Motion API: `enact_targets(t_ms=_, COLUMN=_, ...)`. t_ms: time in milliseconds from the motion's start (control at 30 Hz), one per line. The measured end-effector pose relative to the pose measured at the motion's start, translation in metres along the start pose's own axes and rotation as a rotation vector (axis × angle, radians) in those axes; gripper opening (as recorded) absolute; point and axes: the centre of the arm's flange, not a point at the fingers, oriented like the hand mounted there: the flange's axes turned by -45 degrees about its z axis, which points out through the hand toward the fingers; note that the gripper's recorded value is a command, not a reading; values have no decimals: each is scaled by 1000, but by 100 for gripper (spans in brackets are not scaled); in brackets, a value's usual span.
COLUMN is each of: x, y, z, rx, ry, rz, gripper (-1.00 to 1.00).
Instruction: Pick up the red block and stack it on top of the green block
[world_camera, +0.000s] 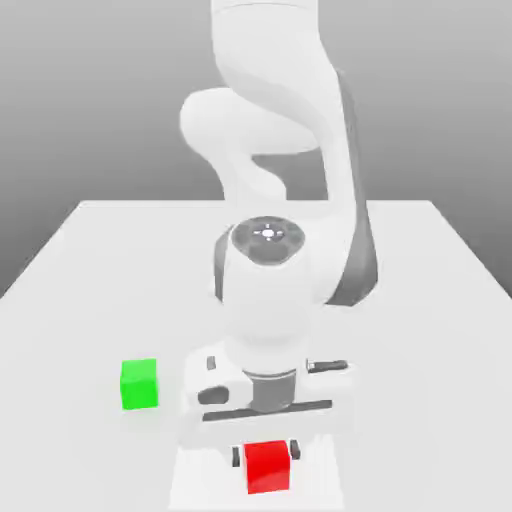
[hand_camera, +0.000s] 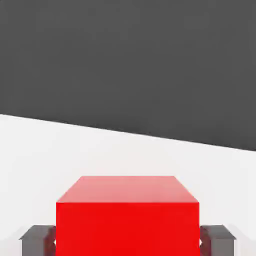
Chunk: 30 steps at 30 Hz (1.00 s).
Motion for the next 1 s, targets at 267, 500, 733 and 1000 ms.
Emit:
enact_targets(t_ms=267, x=0, y=1, z=-52, rx=0, ry=0, rz=3, gripper=-100)
enact_targets(t_ms=500, x=-96, y=122, z=-88, rx=-16, ry=-1, rz=549, gripper=-100)
enact_targets(t_ms=733, x=-172, y=157, z=-80, rx=2, ry=1, rz=915, gripper=-100)
enact_targets(t_ms=1000, x=-174, y=157, z=-37, rx=2, ry=1, rz=922, gripper=100)
